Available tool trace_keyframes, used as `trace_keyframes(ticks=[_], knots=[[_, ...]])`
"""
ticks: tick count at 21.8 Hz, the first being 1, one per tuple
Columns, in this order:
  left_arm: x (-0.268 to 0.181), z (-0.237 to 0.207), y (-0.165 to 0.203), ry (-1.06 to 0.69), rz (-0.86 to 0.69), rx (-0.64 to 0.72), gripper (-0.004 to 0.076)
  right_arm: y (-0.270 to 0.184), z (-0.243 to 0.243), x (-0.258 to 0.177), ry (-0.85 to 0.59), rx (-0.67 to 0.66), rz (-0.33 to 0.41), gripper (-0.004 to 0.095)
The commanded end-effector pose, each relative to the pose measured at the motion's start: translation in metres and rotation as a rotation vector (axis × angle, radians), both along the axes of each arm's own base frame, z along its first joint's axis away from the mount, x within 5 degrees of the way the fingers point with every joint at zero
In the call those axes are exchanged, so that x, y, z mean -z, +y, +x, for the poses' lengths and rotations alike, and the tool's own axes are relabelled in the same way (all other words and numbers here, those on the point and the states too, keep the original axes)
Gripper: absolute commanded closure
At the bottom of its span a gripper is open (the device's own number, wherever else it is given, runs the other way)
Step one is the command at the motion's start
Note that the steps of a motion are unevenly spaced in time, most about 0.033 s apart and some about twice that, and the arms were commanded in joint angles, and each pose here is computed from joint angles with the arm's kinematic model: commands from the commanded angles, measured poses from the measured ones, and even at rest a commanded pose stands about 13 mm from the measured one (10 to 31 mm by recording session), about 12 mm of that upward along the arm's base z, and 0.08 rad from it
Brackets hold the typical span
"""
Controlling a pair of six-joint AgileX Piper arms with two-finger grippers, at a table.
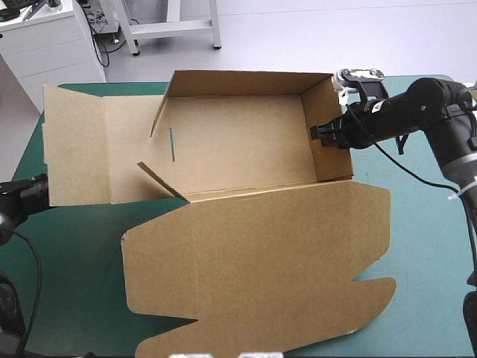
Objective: Fold the box
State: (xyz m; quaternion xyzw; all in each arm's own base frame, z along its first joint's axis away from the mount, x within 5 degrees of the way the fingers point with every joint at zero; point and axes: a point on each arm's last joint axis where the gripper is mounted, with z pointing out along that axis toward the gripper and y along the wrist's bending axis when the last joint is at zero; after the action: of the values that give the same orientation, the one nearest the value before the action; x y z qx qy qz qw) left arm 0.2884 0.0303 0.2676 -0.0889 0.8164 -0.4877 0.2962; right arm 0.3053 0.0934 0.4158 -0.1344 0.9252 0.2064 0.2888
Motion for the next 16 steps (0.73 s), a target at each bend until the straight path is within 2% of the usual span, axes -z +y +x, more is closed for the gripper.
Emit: trace_keyframes(ticks=[1, 6, 10, 13, 16], knots=[[-0.031, -0.003, -0.024, -0.090, -0.071, 0.149, 0.0201, 0.000, 0.000, -0.018, -0.081, 0.025, 0.074, 0.0926], [-0.045, 0.001, -0.035, -0.116, -0.065, 0.191, 0.0201, 0.002, 0.015, -0.001, -0.031, 0.026, 0.060, 0.0926], [-0.053, -0.003, -0.041, -0.147, -0.054, 0.208, 0.0201, -0.004, 0.026, 0.012, -0.024, 0.058, -0.041, 0.0926], [-0.058, -0.005, -0.041, -0.162, -0.063, 0.202, 0.0201, -0.008, 0.029, 0.015, -0.016, 0.089, -0.074, 0.0926], [-0.061, -0.009, -0.065, -0.171, -0.077, 0.280, 0.0201, -0.012, 0.030, 0.016, -0.021, 0.108, -0.112, 0.0926]])
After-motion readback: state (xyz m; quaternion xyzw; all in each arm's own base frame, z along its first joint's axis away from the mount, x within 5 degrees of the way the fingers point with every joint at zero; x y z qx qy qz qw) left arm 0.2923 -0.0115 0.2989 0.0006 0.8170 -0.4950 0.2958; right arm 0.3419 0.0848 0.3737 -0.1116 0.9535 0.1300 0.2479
